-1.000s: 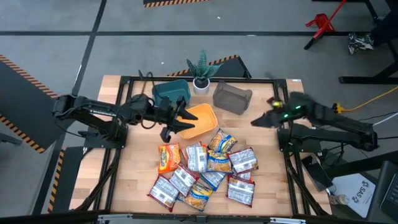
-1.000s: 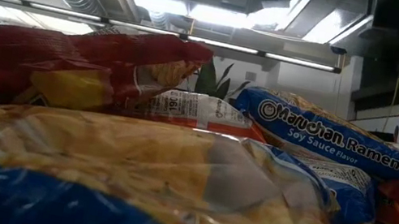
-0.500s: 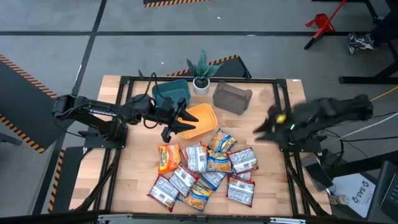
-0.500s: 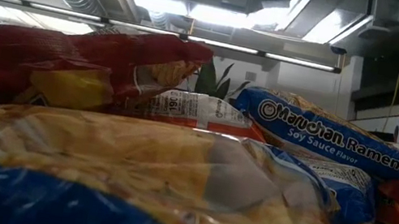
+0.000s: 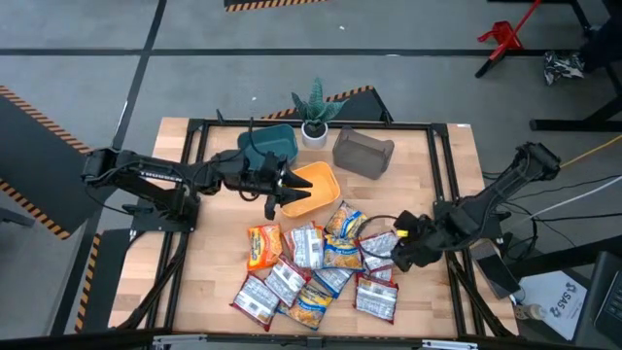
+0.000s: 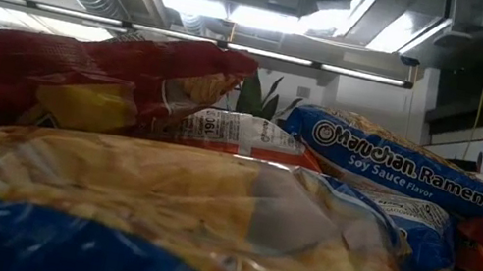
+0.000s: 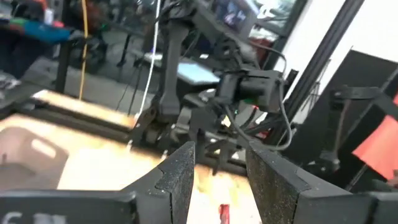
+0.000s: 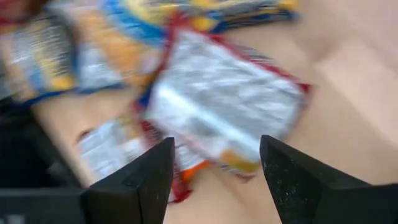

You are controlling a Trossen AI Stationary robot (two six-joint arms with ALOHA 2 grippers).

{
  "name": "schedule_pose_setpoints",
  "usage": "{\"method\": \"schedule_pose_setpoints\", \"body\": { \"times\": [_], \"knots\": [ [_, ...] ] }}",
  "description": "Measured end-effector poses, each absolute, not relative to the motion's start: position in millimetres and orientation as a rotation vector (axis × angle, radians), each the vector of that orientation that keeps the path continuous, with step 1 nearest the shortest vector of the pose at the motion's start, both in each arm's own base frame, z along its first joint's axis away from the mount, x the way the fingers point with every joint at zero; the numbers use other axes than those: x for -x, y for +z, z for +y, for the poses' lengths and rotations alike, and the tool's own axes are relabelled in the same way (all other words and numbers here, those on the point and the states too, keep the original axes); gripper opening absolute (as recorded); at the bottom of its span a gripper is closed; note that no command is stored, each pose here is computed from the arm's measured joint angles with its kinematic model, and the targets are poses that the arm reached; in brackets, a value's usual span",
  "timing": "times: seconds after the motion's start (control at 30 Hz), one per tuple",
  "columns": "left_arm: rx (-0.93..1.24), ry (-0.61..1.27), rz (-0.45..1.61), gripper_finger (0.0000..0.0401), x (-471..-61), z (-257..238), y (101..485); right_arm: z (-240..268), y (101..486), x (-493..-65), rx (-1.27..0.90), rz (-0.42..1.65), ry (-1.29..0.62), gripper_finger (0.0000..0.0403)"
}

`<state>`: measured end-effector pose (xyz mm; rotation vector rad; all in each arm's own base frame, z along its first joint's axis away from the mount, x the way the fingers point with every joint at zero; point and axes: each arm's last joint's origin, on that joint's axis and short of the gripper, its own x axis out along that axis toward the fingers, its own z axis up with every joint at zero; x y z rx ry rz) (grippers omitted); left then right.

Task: Sort Maruchan noodles
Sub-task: Put the red noodle pack into the black bin

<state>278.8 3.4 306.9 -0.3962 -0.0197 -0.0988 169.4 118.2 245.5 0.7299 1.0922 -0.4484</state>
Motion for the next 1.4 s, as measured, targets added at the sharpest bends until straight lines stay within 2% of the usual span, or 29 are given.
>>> {"method": "schedule_pose_setpoints", "body": {
  "times": [0.17,0.23,0.43,0.57,0.67,1.07,1.4],
  "knots": [
    [0.412,-0.106,0.024,0.0138,-278.9,0.1,303.1,115.2,230.7,-150.2,-0.771,1.055,-0.703,0.0221],
    [0.411,-0.108,0.030,0.0138,-278.9,-0.8,302.5,114.8,219.8,-142.3,-0.833,1.038,-0.743,0.0228],
    [0.391,-0.107,0.028,0.0138,-278.9,-0.6,302.5,118.2,174.0,-131.7,-1.068,0.954,-0.664,0.0298],
    [0.391,-0.104,0.028,0.0138,-278.9,-0.5,302.5,116.0,152.0,-130.5,-1.133,0.889,-0.614,0.0352],
    [0.391,-0.100,0.027,0.0138,-278.9,-0.2,302.5,113.8,144.8,-129.9,-1.126,0.842,-0.592,0.0374],
    [0.390,-0.049,0.017,0.0138,-279.0,1.2,302.5,119.4,146.4,-139.6,-1.085,0.693,-0.407,0.0383],
    [0.382,-0.048,0.017,0.0138,-279.0,1.3,302.5,118.0,136.3,-139.7,-1.059,0.663,-0.436,0.0383]
  ]
}}
